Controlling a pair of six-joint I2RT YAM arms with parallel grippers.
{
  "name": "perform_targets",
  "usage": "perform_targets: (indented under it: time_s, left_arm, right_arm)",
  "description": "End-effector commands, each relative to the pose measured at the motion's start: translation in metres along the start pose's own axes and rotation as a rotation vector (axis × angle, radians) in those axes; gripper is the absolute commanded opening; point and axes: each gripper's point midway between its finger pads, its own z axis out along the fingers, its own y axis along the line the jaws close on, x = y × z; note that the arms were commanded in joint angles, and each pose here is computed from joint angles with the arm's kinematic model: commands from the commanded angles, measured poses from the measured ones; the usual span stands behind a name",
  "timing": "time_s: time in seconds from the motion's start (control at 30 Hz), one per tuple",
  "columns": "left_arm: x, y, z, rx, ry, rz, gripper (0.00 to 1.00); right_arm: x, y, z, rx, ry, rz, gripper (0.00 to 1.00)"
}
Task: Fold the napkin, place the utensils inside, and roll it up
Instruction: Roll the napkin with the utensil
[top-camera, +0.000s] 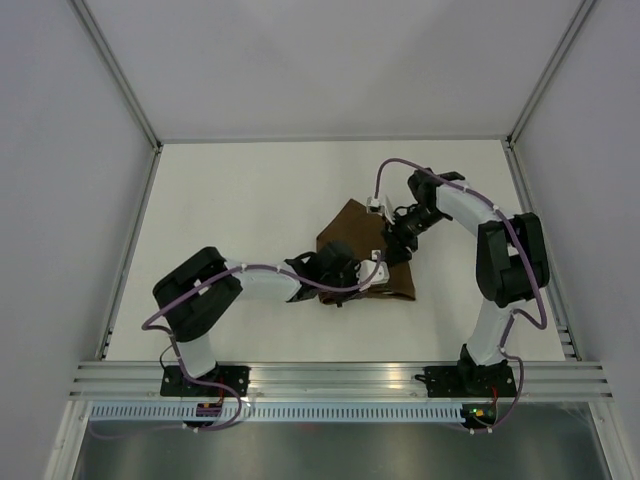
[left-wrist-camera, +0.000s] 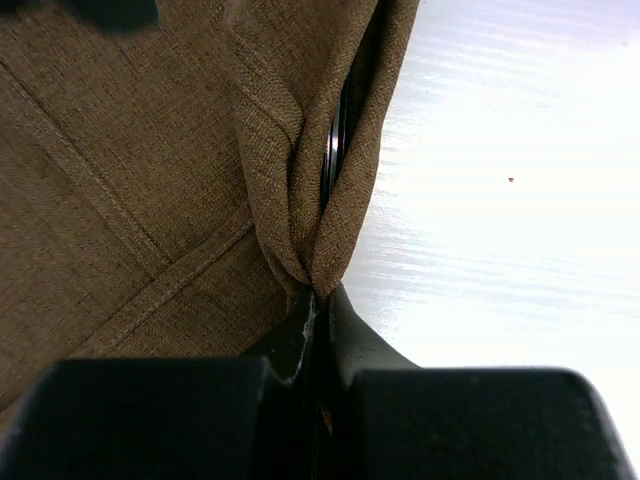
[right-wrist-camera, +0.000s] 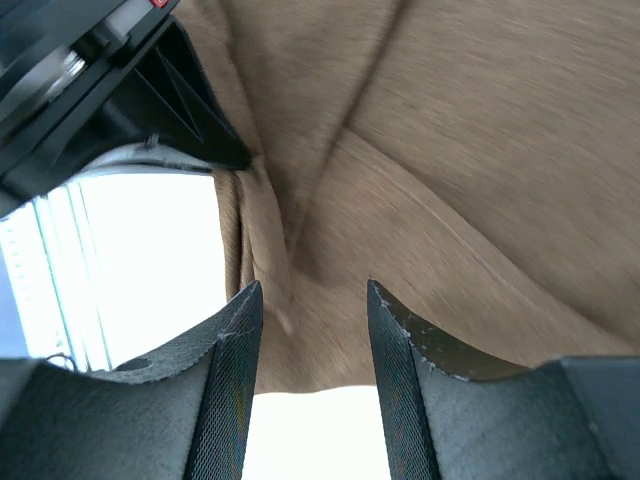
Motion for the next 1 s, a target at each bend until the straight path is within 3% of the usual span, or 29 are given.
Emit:
perform_targets:
  time_s: [0.0, 0.2, 0.37, 0.67, 0.97]
  left_arm:
    - [0.004, -0.014, -0.004, 0.177, 0.027, -0.228, 0.02]
    - [0.011, -0.024, 0.001, 0.402, 0.055, -0.444, 0.02]
    - [0.014, -0.025, 0.002, 0.523, 0.035, -0.572, 0.02]
    - [0.022, -0.019, 0.005, 0.637, 0.035, -0.763, 0.02]
    - [0.032, -0.012, 0.006, 0.665, 0.057, -0.886, 0.02]
  right_arm:
    - [-0.02, -0.002, -0.026, 0.057, -0.16, -0.039, 0.52]
    - [-0.011, -0.003, -0.044, 0.268, -0.231, -0.145, 0.52]
    - [-0.02, 0.012, -0.06, 0.477, -0.283, -0.348, 0.53]
    - [-0.004, 0.049, 0.005, 0.579, -0.169, -0.63, 0.54]
    - [0.012, 0.063, 0.052, 0.562, -0.07, -0.739, 0.52]
